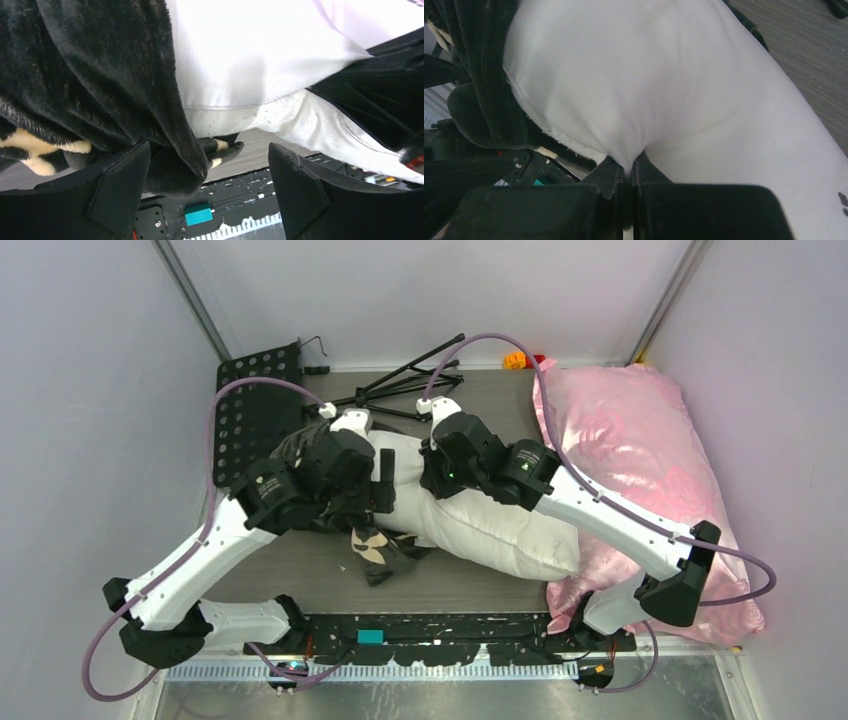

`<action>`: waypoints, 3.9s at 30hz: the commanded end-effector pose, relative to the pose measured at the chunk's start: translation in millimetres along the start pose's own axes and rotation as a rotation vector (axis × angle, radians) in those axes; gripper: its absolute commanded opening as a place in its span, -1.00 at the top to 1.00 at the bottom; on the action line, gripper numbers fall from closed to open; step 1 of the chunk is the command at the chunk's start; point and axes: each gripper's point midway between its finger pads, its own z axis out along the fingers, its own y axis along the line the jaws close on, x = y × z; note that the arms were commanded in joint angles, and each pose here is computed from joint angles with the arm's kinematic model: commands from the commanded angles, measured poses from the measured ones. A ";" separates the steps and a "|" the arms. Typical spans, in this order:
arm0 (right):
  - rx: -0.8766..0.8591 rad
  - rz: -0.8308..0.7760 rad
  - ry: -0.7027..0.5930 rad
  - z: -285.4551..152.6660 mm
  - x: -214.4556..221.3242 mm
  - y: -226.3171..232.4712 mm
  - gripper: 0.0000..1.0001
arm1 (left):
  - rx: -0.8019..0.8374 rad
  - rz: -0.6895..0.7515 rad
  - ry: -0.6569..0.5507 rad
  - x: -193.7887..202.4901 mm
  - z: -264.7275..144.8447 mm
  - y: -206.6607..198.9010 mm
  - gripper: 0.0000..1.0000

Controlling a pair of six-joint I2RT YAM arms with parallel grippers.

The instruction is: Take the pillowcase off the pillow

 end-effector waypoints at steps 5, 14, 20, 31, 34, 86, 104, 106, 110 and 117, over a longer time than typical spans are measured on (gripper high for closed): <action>-0.077 0.096 -0.211 -36.9 -49.9 11.7 0.99 | -0.292 0.107 -0.075 -9.5 32.6 53.9 -0.38; 0.083 0.140 -0.276 -78.1 -29.8 -52.1 1.00 | -0.491 -0.009 -0.103 -32.7 36.3 150.6 0.08; 0.157 0.146 -0.250 -99.4 -1.9 -85.6 1.00 | -0.581 -0.104 -0.169 -68.1 3.7 201.4 0.32; -0.005 0.069 -0.138 -106.3 29.7 -63.4 0.99 | -0.579 -0.119 -0.237 -103.6 -11.3 204.2 0.92; 0.031 0.084 -0.140 -103.8 28.4 -68.9 1.00 | -0.531 -0.119 -0.225 -102.0 -5.1 197.0 0.95; 0.348 0.020 -0.738 -107.4 -216.3 -81.5 -0.70 | -0.316 -0.305 -0.301 -188.8 19.9 203.9 -1.00; 0.597 0.216 -0.556 -88.3 -3.3 -216.8 -0.93 | -0.390 -0.253 -0.550 -30.1 32.0 226.7 -1.00; 0.628 0.234 -0.517 -77.4 14.9 -230.6 -0.96 | -0.388 -0.260 -0.596 -21.0 37.4 229.5 -0.99; 0.668 0.294 -0.489 -61.5 42.1 -262.5 -0.99 | -0.406 -0.300 -0.674 -13.1 45.5 238.3 -1.00; 0.657 0.269 -0.536 -39.4 65.9 -309.1 -0.99 | -0.456 -0.355 -0.604 12.7 86.8 257.5 -1.00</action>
